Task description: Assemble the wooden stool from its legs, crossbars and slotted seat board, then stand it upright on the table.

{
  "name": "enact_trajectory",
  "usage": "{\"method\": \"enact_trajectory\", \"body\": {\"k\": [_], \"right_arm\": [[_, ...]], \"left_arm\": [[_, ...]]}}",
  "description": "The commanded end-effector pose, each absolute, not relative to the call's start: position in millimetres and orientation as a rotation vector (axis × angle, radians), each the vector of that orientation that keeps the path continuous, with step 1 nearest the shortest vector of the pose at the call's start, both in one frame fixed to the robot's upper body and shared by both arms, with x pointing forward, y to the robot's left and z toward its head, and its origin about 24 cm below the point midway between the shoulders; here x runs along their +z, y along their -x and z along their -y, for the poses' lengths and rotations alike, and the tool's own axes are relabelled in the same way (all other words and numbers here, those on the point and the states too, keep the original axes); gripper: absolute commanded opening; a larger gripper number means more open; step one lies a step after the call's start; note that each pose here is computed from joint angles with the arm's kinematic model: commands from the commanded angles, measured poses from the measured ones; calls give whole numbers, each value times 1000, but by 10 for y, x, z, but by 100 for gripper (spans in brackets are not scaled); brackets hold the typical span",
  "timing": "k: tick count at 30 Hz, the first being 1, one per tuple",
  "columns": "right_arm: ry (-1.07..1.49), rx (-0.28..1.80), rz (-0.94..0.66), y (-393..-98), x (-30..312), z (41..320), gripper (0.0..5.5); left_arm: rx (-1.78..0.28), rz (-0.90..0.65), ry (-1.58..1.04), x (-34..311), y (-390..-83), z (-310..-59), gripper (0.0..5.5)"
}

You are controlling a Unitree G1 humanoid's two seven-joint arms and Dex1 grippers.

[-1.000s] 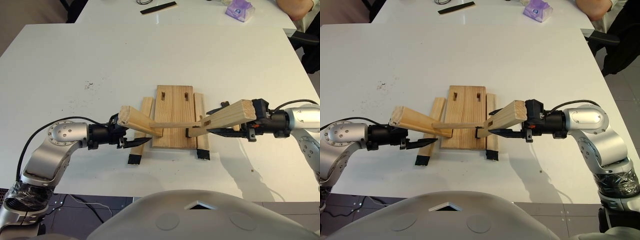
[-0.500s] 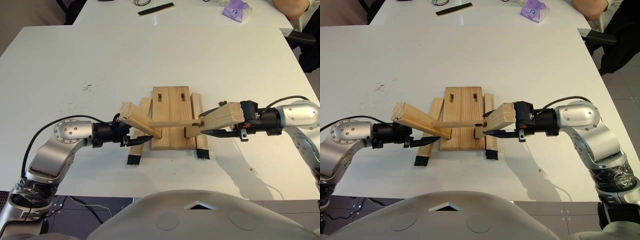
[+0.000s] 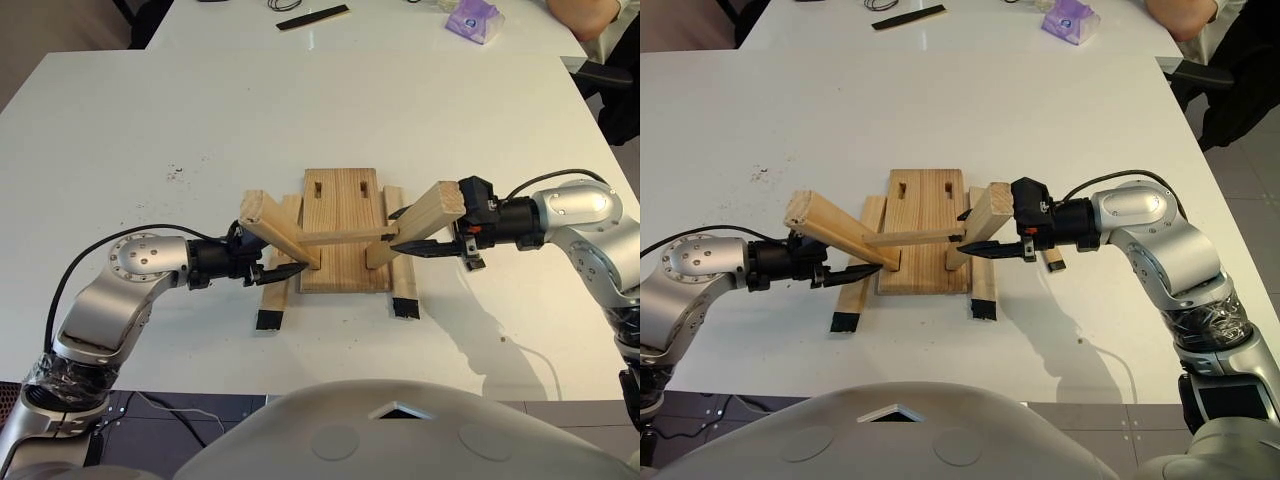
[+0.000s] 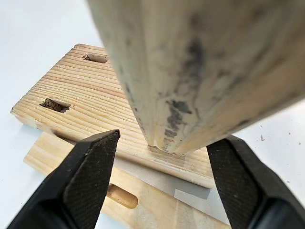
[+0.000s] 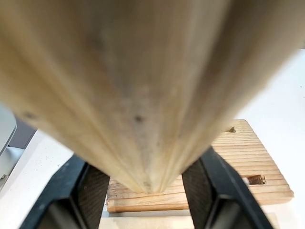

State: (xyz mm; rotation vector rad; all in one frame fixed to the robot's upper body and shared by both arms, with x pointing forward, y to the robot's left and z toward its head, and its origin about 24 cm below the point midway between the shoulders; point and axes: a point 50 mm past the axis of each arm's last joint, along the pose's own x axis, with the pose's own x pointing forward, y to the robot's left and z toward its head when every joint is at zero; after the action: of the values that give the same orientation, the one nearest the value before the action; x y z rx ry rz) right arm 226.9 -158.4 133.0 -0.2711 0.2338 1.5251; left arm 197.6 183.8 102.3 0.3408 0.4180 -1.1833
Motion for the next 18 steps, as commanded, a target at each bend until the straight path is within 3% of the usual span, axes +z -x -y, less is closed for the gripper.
{"method": "enact_trajectory", "body": {"k": [1,6,10,13,18], "right_arm": [[208,1503,-479,-2136,896,1626,203],[195,1474,-481,-2108,934,1731,203],[206,1463,-474,-2097,943,1751,203],[214,1472,-471,-2115,931,1728,203],[226,1495,-469,-2162,919,1673,203]], "left_arm": [[-1267,-328,-365,1185,-1998,-1753,325],[-1218,-393,-375,1339,-2096,-2294,325],[-1063,-375,-302,1452,-2474,-2535,325],[-1105,-293,-164,1573,-2718,-2330,325],[-1466,-216,0,1778,-2949,-1608,299]]}}
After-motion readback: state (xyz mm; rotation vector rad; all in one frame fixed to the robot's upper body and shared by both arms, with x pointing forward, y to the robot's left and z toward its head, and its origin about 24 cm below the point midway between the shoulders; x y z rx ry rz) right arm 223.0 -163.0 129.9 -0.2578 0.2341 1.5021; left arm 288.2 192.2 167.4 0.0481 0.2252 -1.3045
